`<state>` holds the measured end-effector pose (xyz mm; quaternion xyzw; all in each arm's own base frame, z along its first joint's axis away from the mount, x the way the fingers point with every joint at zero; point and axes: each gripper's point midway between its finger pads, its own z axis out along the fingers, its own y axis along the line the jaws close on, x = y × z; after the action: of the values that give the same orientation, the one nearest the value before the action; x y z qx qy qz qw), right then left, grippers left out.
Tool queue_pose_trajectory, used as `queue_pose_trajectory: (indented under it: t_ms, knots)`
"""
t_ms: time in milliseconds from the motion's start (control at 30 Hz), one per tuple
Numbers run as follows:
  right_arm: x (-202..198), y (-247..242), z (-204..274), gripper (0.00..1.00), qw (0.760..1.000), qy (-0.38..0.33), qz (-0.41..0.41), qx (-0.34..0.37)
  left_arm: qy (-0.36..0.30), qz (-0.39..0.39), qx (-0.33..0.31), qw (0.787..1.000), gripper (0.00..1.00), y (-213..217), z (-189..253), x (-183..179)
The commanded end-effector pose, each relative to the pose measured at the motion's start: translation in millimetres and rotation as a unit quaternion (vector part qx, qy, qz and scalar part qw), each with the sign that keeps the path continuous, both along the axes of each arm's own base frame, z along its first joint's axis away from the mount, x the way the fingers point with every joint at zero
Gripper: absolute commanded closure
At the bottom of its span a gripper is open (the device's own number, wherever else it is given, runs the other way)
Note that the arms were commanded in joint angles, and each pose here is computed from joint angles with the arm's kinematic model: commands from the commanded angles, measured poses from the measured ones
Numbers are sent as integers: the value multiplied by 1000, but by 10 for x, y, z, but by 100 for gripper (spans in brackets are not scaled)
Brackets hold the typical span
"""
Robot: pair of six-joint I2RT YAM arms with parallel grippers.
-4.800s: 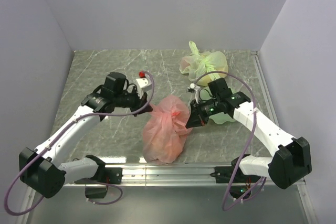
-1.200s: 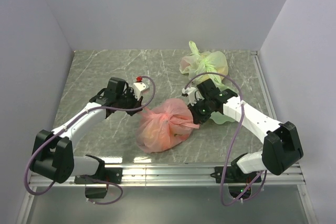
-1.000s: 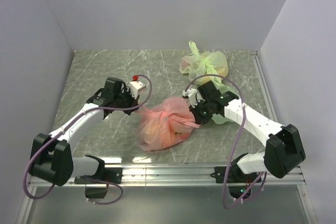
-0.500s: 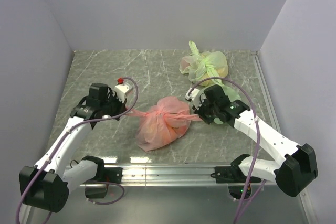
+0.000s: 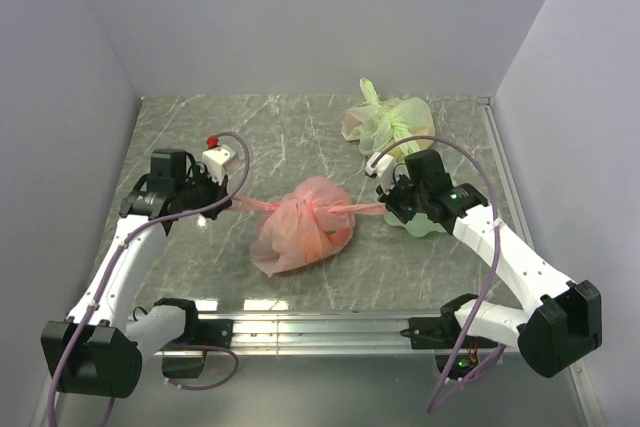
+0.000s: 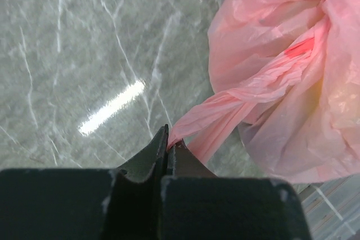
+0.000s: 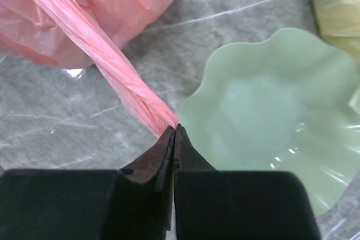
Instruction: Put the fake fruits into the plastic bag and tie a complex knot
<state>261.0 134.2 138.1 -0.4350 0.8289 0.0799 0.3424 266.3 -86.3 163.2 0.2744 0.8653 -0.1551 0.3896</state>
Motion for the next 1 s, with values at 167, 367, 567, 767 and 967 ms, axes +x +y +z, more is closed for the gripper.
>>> queue_pose_trajectory:
  t_ms: [167,367,567,767,967]
  knots:
    - [-89,-918,-295,100,981,29,-97,-167,3,130,120,984,100,957,-221,159]
    - [-93,-924,-342,100,980,40,-95,-169,39,127,133,982,100,1093,-432,86]
    - [149,-837,-21,100,984,18,-99,-147,-9,128,93,987,100,1140,93,434]
    - [415,-533,368,100,992,14,-90,-87,-59,112,30,991,100,964,568,724]
    - [306,-179,55,100,995,56,-54,-69,-26,102,20,994,100,838,107,704]
